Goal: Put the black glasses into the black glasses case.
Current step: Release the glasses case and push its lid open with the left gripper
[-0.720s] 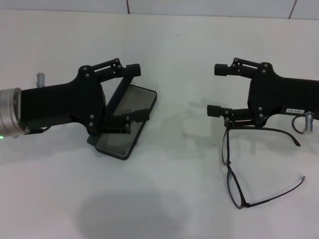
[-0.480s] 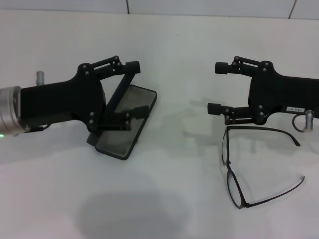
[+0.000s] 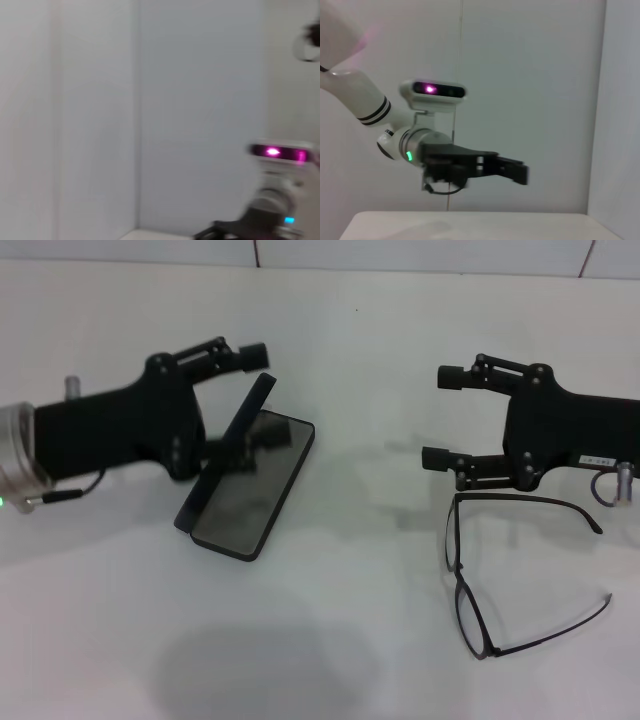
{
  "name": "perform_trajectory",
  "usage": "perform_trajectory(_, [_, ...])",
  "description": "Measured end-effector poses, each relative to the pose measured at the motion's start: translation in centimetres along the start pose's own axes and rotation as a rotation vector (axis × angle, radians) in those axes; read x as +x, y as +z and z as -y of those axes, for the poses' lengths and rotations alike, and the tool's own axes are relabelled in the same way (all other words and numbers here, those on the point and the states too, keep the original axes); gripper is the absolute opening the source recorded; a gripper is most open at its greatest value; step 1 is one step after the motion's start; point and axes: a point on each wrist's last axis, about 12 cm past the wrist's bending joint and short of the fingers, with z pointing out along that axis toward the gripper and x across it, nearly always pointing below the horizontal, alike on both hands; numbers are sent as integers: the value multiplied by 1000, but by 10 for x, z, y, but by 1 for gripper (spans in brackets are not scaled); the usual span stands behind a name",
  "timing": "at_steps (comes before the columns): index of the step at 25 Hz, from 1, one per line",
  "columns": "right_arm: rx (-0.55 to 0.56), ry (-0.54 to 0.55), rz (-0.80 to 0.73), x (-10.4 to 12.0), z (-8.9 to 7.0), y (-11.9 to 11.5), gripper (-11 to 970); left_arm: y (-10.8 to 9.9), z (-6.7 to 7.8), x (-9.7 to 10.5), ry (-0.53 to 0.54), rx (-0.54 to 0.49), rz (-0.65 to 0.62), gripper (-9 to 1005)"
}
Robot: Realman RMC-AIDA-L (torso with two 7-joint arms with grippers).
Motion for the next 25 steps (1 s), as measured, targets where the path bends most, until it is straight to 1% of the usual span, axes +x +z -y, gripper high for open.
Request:
perform_trajectory(5, [21, 7, -1, 2, -1, -6, 868, -3, -23, -3, -186, -128, -101, 873])
perform_trajectory(6, [24, 7, -2, 3, -1, -8, 868, -4, -31, -5, -257, -163, -161, 873])
perform_trajectory(7, [26, 5, -2, 3, -1, -9, 868, -4, -32, -5, -264, -167, -170, 873])
perform_trajectory(10, [27, 4, -5, 3, -1, -10, 869, -8, -38, -10, -325, -216, -242, 873])
perform_trajectory(14, [30, 3, -8, 3, -1, -12, 869, -15, -38, -12, -347, -281, -303, 872])
perform_trajectory(17, [30, 2, -10, 3, -1, -13, 868, -17, -35, -9, -346, -305, -325, 872])
perform_trajectory(19, [31, 1, -11, 3, 0, -13, 868, -16, -34, -8, -347, -306, -333, 872])
perform_trajectory(22, [31, -5, -12, 3, 0, -13, 868, -11, -33, 0, -363, -301, -373, 873])
perform_trajectory(25, [31, -19, -13, 3, 0, -13, 868, -4, -32, 5, -377, -273, -391, 873])
